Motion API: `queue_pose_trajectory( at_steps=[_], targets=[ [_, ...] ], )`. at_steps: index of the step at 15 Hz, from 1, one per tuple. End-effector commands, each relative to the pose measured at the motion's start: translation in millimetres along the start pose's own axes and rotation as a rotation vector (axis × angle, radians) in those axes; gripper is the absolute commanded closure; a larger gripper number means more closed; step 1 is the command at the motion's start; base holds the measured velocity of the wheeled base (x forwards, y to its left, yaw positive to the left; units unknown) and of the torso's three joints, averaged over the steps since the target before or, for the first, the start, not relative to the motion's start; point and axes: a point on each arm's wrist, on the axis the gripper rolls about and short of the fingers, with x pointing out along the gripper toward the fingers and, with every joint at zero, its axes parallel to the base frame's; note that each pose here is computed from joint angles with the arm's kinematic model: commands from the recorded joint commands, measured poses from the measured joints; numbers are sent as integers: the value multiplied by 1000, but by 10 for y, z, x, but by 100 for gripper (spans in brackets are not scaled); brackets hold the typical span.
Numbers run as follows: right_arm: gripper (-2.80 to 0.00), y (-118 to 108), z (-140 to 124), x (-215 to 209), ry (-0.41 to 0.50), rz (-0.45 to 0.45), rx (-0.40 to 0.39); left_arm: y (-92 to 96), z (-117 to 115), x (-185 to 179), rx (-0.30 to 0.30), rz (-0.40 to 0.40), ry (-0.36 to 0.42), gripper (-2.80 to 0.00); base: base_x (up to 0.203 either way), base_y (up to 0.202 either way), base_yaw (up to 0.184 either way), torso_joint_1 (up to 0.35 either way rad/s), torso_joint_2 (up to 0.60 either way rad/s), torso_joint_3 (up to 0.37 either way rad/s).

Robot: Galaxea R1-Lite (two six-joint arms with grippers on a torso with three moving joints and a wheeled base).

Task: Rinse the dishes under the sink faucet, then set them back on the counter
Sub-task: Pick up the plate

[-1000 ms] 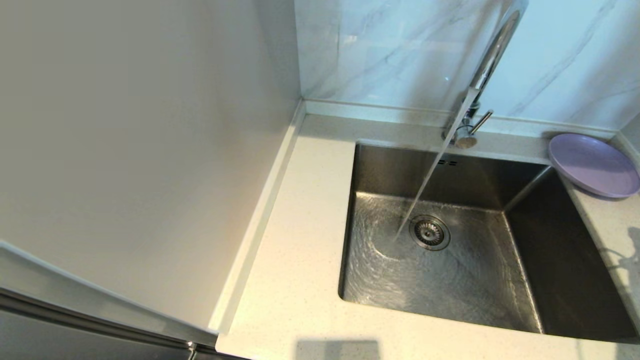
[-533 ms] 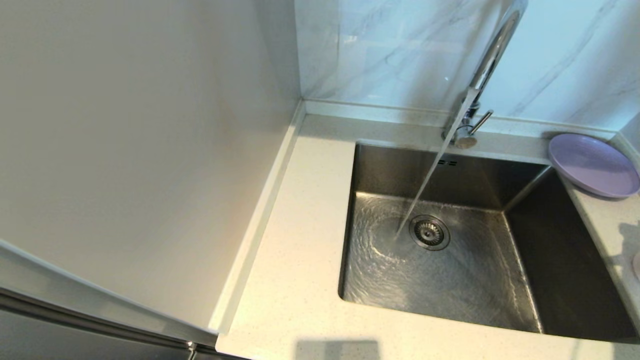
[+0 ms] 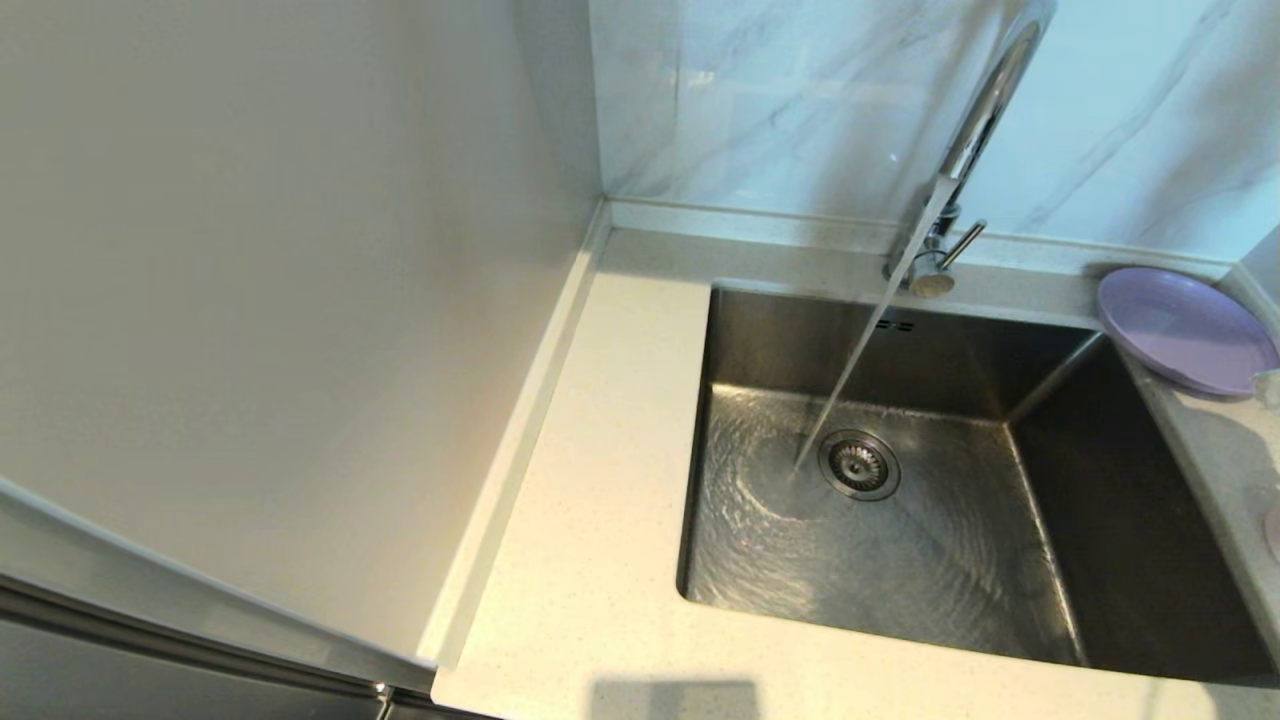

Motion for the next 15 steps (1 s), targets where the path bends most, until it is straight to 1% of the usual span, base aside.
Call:
queue_pose_trajectory(
  at_steps=[1,3,4,5,7,8,10,12,13,15],
  targets=[
    [-280,-55,67,301,5,34,-258,0,0,0,0,1,0,0,0,0,0,0,0,0],
    [-280,-26,83,465,12,59,-401,0,0,0,0,1,0,0,0,0,0,0,0,0],
    [-280,33,117,532,11,74,-452,0,0,0,0,1,0,0,0,0,0,0,0,0],
    [-280,106,161,599,11,86,-479,0,0,0,0,-1,0,0,0,0,0,0,0,0],
    [-280,261,251,813,40,87,-512,0,0,0,0,1,0,0,0,0,0,0,0,0],
    [-280,336,309,923,53,74,-525,0,0,0,0,1,0,0,0,0,0,0,0,0],
    [-280,459,444,1108,44,28,-548,0,0,0,0,1,0,0,0,0,0,0,0,0],
    [-280,493,478,1247,47,-6,-552,0,0,0,0,1,0,0,0,0,0,0,0,0],
    [-280,518,471,1312,48,-6,-554,0,0,0,0,1,0,0,0,0,0,0,0,0],
    [-280,518,483,1450,24,-52,-548,0,0,0,0,1,0,0,0,0,0,0,0,0]
  ],
)
